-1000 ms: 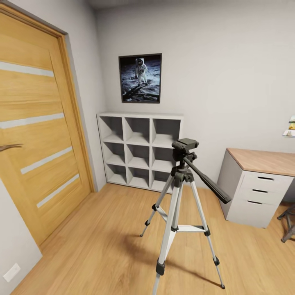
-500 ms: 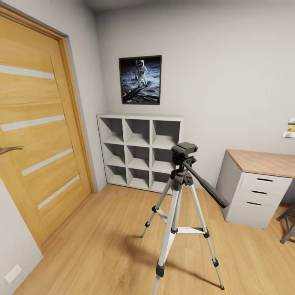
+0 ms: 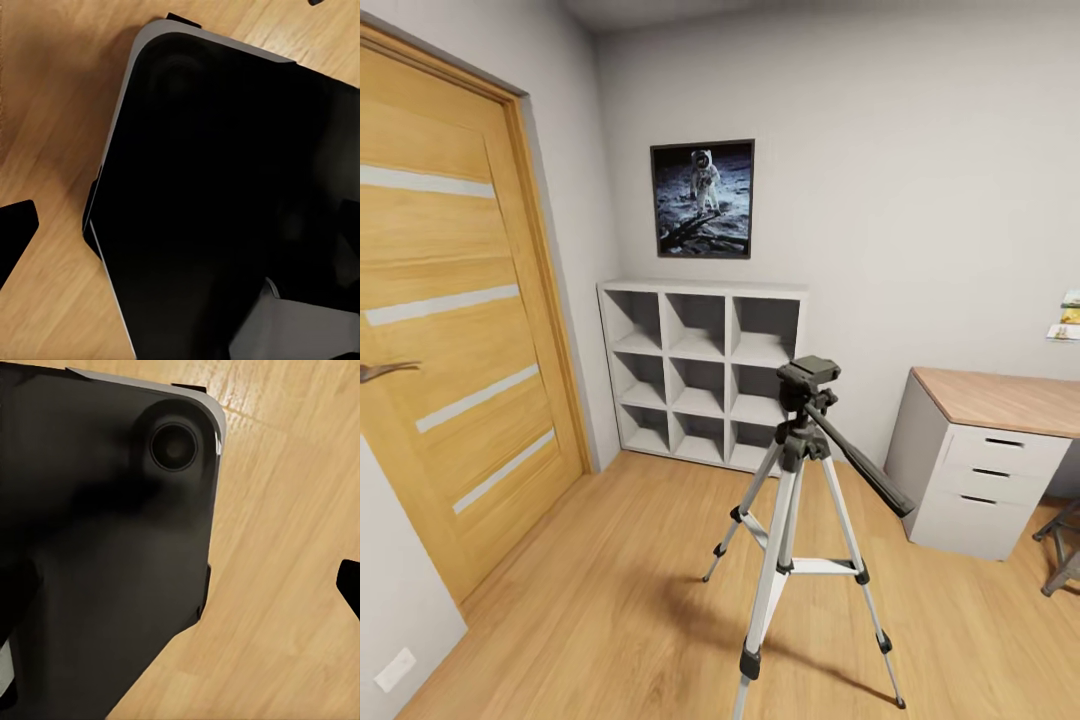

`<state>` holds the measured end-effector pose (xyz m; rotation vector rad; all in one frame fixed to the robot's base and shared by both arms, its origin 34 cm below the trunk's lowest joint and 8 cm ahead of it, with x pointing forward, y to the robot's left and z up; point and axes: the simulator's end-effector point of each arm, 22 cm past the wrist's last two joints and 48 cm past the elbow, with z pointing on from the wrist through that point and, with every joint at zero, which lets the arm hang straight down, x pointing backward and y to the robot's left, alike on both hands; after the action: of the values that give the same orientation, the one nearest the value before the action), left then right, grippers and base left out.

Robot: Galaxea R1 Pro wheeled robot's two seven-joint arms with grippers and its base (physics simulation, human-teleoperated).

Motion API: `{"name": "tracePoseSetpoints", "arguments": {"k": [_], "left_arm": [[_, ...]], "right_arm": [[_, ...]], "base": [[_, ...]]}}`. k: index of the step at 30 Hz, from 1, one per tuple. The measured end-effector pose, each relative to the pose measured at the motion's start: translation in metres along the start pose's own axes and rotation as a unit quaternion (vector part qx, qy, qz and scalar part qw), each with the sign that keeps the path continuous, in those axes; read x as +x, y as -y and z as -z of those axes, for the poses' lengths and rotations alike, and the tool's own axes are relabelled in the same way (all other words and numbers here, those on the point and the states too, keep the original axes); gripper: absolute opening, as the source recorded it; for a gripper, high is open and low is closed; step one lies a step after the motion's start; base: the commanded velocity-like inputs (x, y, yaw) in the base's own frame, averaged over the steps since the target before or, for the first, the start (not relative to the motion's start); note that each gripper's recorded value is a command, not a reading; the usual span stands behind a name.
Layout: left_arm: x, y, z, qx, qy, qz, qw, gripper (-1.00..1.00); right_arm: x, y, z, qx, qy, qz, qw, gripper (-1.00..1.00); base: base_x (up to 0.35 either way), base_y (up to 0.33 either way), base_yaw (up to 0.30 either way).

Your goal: Attach the digital camera to the camera tripod in the bedroom.

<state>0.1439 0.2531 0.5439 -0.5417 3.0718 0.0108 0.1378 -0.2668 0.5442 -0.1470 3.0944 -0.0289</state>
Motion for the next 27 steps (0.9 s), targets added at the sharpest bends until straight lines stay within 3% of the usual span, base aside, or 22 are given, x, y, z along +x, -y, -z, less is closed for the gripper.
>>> {"name": "tracePoseSetpoints", "arguments": {"k": [15, 27], "left_arm": [[0.003, -0.001, 0.018, 0.000, 0.000, 0.000, 1.0000, 1.00], [0.002, -0.002, 0.018, -0.001, 0.001, 0.001, 1.0000, 1.00]], "right_arm": [[0.003, 0.000, 0.018, 0.000, 0.000, 0.000, 1.0000, 1.00], [0.002, -0.003, 0.018, -0.004, 0.000, 0.000, 1.0000, 1.00]], "base": [[0.000, 0.000, 0.000], [0.000, 0.000, 0.000]]}}
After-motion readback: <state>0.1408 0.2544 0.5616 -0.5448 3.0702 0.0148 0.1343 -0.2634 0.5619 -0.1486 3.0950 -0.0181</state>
